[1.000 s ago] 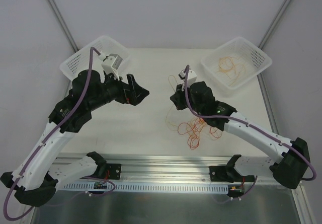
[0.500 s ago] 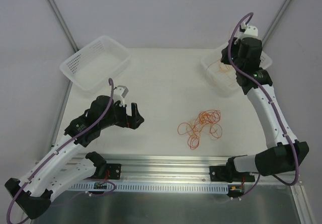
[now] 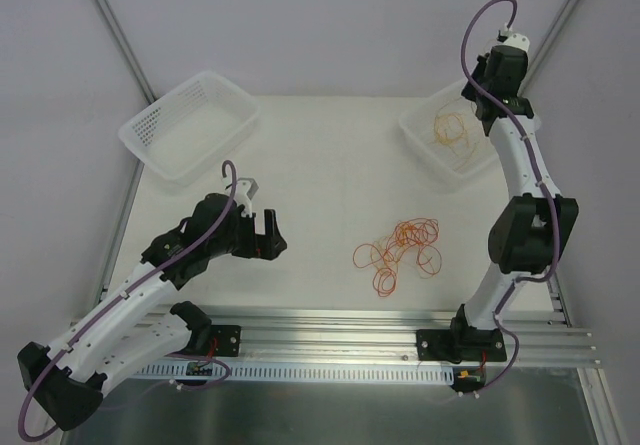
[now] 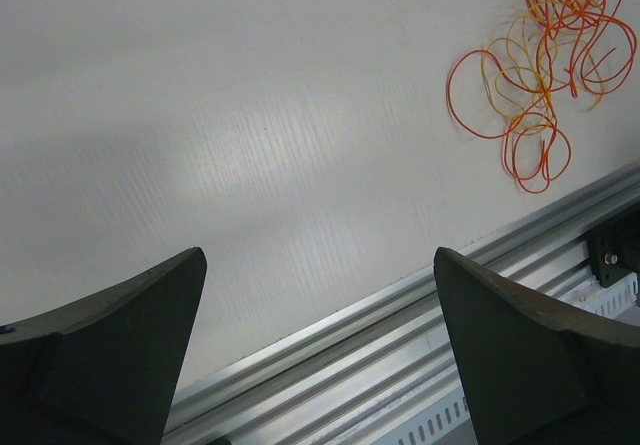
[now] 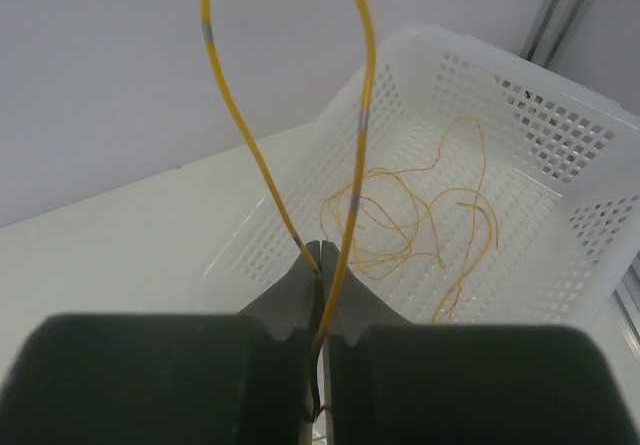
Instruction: Untangle the cables
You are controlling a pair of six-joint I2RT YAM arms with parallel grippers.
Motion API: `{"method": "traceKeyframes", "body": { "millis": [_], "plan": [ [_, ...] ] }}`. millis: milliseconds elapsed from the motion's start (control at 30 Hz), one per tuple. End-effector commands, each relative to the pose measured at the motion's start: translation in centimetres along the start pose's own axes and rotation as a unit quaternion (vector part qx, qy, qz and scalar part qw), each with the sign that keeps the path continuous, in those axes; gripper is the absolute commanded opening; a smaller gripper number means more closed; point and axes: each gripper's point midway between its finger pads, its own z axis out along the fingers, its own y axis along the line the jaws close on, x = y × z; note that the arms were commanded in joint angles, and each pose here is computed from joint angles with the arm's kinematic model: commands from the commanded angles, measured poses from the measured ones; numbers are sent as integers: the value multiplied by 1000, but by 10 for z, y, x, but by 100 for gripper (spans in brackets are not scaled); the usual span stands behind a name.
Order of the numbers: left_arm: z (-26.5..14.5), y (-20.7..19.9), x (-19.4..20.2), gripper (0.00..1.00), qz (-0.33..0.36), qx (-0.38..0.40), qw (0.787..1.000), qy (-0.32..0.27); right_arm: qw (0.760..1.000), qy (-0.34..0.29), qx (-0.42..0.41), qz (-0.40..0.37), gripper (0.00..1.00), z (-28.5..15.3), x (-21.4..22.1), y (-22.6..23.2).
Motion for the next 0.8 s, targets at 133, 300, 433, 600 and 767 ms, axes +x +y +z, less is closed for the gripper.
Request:
{"method": "traceKeyframes", "body": {
  "millis": [133, 300, 433, 600, 767],
  "plan": [
    [3, -9, 14, 99, -36, 24, 999, 16, 999, 29, 22, 32, 60, 51, 13, -21],
    [7, -7, 18, 99, -56, 15, 998, 27, 999, 46, 16, 23, 87, 34, 14, -20],
    [9, -10, 20, 99, -53, 21, 998, 37, 999, 52, 5, 16, 95, -7, -2, -17],
    [12, -11, 23, 99, -53, 23, 997, 51, 992, 118, -12, 32, 95, -71, 33, -8],
    [17, -15, 28, 99, -54, 33, 995, 71, 971, 218, -41, 84, 94, -140, 127, 3]
  ]
}}
